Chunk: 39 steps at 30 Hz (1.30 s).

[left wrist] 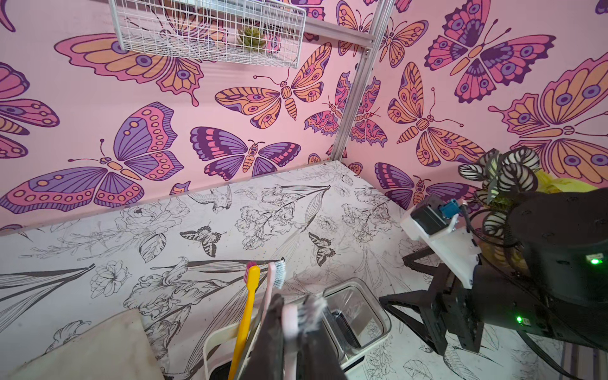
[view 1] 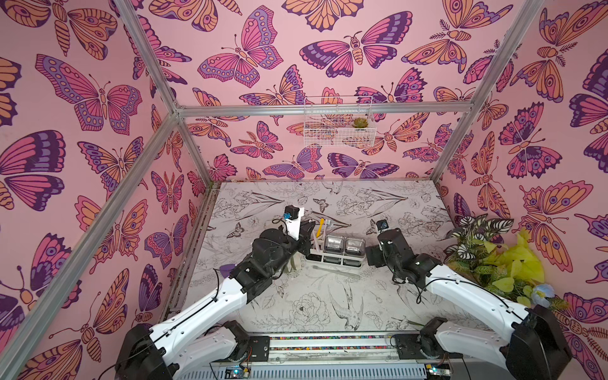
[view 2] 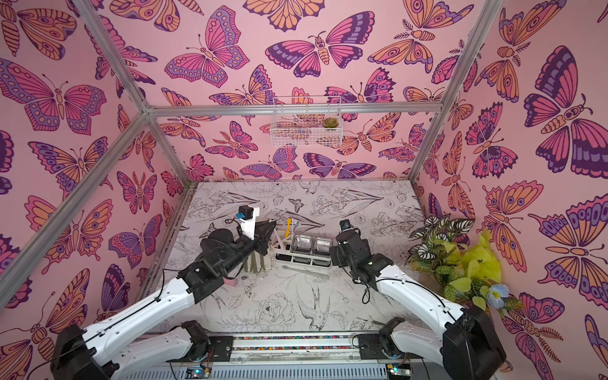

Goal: Place the toothbrush into the toothbrush holder
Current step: Move the toothbrush holder to the center of the board, then place the toothbrush in the toothbrush holder.

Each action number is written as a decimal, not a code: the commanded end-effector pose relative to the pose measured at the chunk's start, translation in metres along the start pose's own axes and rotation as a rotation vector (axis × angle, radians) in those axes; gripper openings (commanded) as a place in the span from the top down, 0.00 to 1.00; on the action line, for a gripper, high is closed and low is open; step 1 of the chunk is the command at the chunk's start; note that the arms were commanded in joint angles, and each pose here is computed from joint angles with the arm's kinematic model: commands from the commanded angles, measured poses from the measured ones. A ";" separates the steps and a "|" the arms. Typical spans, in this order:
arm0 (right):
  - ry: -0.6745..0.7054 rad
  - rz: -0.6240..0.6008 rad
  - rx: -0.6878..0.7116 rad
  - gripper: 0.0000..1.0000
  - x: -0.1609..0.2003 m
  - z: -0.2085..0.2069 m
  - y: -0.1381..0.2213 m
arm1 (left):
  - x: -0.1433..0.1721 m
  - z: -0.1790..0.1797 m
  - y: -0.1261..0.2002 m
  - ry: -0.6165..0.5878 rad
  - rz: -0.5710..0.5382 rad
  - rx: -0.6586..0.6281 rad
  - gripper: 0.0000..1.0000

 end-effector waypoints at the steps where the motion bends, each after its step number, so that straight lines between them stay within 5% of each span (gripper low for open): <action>1: -0.020 -0.015 -0.007 0.09 0.004 -0.001 -0.006 | -0.011 0.001 -0.002 -0.033 -0.044 -0.016 1.00; 20: -0.051 0.027 -0.033 0.08 0.020 -0.002 -0.016 | -0.032 0.003 -0.015 -0.138 -0.098 -0.089 1.00; 39: -0.056 0.039 -0.034 0.09 0.020 -0.002 -0.022 | -0.013 0.008 -0.036 -0.162 -0.009 -0.136 1.00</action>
Point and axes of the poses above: each gripper's point midway between its finger pads, its own y axis back along the fingers, its own z axis along the line the jaws close on, x = y × z, the point moved 9 cm from there along y, back along the fingers
